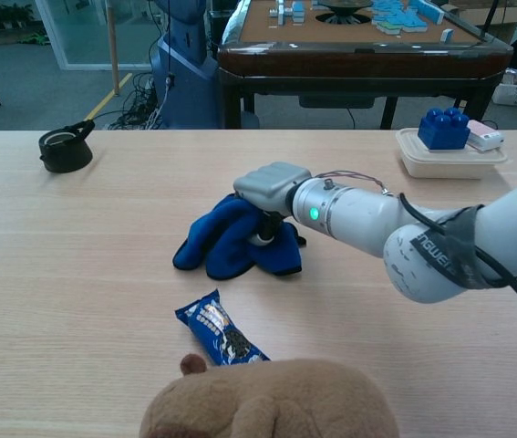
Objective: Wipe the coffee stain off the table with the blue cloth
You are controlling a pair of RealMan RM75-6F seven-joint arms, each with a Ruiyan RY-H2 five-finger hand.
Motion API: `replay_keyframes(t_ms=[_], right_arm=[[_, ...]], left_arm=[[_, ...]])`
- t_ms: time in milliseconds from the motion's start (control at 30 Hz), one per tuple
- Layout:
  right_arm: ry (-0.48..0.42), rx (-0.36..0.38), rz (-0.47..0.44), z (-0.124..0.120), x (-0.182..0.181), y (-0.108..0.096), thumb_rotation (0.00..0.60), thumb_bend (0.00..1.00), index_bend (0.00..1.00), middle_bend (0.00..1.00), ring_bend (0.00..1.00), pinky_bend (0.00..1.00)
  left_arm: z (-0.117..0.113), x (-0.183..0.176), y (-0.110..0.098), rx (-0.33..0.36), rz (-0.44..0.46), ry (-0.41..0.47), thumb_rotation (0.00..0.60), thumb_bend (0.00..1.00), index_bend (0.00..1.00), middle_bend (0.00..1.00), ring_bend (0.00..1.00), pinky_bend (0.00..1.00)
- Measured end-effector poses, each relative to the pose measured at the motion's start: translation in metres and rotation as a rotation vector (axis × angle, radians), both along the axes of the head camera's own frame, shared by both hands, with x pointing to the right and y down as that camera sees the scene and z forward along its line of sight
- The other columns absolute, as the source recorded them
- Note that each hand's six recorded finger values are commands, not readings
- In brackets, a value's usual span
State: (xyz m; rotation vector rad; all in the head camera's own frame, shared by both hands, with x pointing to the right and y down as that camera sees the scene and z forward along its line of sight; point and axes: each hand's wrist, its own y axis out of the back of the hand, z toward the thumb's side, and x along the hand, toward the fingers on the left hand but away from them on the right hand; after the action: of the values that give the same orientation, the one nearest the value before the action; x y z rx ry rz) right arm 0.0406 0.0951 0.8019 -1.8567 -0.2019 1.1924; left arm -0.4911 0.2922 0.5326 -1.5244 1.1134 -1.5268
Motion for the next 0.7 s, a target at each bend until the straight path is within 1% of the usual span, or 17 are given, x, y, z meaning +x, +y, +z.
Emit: replay_keyframes(t_ms=[267, 333, 433, 533, 700], right_arm=[[0.076, 0.042, 0.072, 0.004, 0.037, -0.029, 0.600, 0.61, 0.70, 0.66, 0.61, 0.76], [0.086, 0.041, 0.085, 0.005, 0.042, -0.031, 0.600, 0.61, 0.70, 0.66, 0.61, 0.76], [0.080, 0.032, 0.074, 0.006, 0.038, -0.027, 0.600, 0.61, 0.70, 0.66, 0.61, 0.76], [0.055, 0.012, 0.043, 0.004, 0.027, -0.015, 0.600, 0.61, 0.70, 0.66, 0.61, 0.76], [-0.013, -0.040, -0.028, -0.002, 0.000, 0.013, 0.600, 0.61, 0.70, 0.66, 0.61, 0.76]], left_arm=[[0.000, 0.000, 0.000, 0.001, 0.000, -0.001, 0.600, 0.27, 0.21, 0.16, 0.12, 0.07], [0.000, 0.000, 0.000, 0.000, 0.002, 0.000, 0.600, 0.27, 0.21, 0.16, 0.12, 0.07], [0.000, 0.000, 0.000, 0.000, 0.003, 0.000, 0.600, 0.27, 0.21, 0.16, 0.12, 0.07], [0.000, 0.000, 0.000, 0.002, 0.003, 0.000, 0.600, 0.27, 0.21, 0.16, 0.12, 0.07], [-0.002, -0.001, 0.000, 0.006, 0.000, -0.003, 0.600, 0.27, 0.21, 0.16, 0.12, 0.07]])
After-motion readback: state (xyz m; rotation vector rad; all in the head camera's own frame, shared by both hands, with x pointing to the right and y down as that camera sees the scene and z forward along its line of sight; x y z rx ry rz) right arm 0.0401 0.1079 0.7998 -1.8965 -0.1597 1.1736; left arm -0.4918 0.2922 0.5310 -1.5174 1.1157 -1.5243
